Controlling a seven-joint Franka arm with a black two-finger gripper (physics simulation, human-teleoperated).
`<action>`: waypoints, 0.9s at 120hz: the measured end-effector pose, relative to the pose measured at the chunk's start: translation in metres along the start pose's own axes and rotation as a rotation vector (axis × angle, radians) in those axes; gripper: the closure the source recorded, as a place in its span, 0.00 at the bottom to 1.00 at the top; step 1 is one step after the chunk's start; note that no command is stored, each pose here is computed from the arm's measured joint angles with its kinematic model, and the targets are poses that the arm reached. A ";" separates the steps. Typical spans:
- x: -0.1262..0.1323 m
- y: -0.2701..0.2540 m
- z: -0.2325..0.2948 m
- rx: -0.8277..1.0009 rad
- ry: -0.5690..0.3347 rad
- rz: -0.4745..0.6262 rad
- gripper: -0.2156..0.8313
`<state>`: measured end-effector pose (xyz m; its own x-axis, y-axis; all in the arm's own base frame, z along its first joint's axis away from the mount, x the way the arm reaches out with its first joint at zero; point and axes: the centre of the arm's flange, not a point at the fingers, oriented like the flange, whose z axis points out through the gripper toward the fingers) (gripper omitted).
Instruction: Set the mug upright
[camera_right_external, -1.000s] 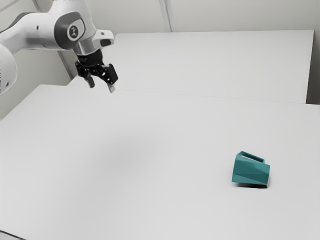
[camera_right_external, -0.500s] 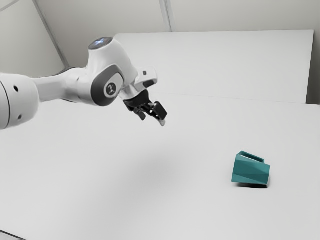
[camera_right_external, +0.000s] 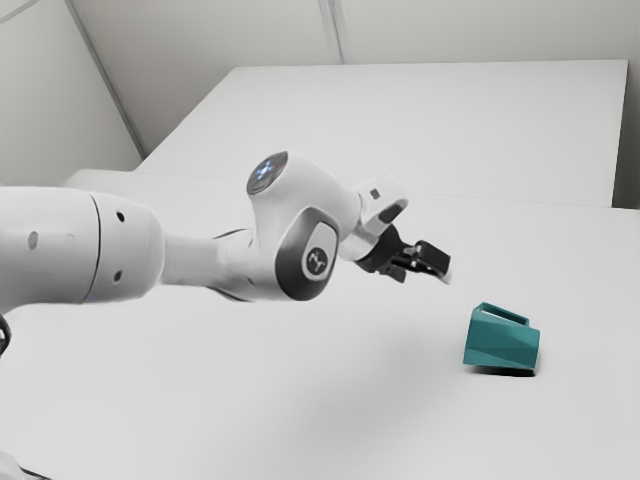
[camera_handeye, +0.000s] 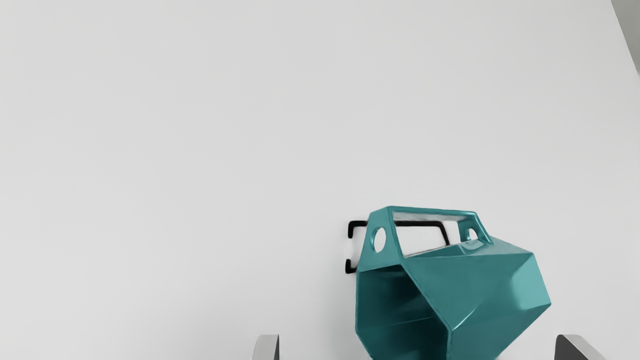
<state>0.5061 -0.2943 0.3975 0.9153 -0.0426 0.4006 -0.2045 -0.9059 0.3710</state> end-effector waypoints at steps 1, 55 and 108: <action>-0.002 0.000 0.000 -0.003 -0.002 -0.006 0.21; -0.059 0.011 0.051 -0.025 -0.067 -0.132 0.21; -0.040 0.034 0.084 -0.031 0.006 -0.108 0.22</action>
<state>0.4921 -0.3582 0.3241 0.9305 0.0574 0.3618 -0.1153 -0.8916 0.4380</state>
